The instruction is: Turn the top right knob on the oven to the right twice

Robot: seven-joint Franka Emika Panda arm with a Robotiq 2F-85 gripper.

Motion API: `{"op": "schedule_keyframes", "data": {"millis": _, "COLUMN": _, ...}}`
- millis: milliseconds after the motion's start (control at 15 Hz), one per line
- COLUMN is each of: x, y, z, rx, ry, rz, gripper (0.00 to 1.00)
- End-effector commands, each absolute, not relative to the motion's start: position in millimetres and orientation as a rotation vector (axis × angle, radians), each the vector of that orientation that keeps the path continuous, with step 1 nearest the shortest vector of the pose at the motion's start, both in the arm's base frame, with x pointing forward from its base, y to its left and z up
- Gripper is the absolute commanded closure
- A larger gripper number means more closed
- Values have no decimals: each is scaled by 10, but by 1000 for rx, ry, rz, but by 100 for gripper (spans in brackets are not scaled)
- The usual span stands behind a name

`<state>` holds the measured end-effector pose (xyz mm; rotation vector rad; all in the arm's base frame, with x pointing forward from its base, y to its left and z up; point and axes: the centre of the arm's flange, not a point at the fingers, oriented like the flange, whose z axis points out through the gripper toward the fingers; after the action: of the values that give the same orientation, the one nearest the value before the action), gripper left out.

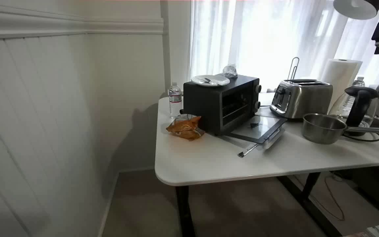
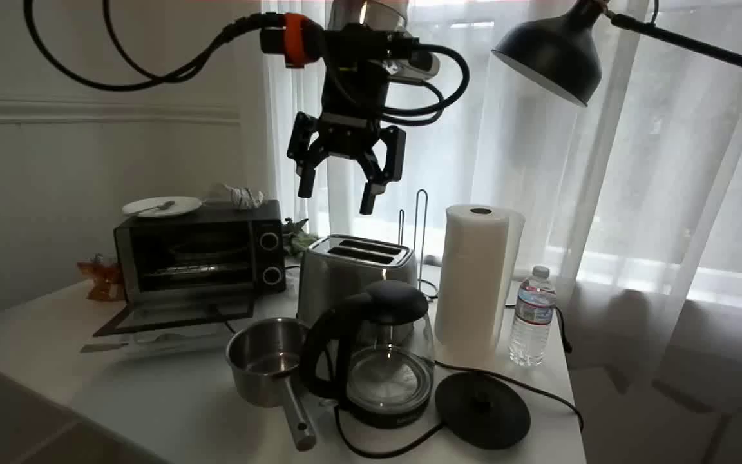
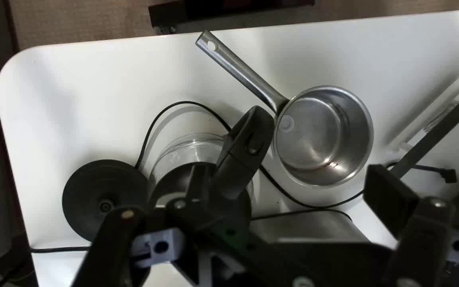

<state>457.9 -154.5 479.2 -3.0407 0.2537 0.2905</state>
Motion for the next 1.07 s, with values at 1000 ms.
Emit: {"op": "schedule_keyframes", "data": {"millis": 1000, "x": 4633, "y": -799, "z": 4908, "rx": -3108, "ry": 125, "rz": 257, "gripper": 0}}
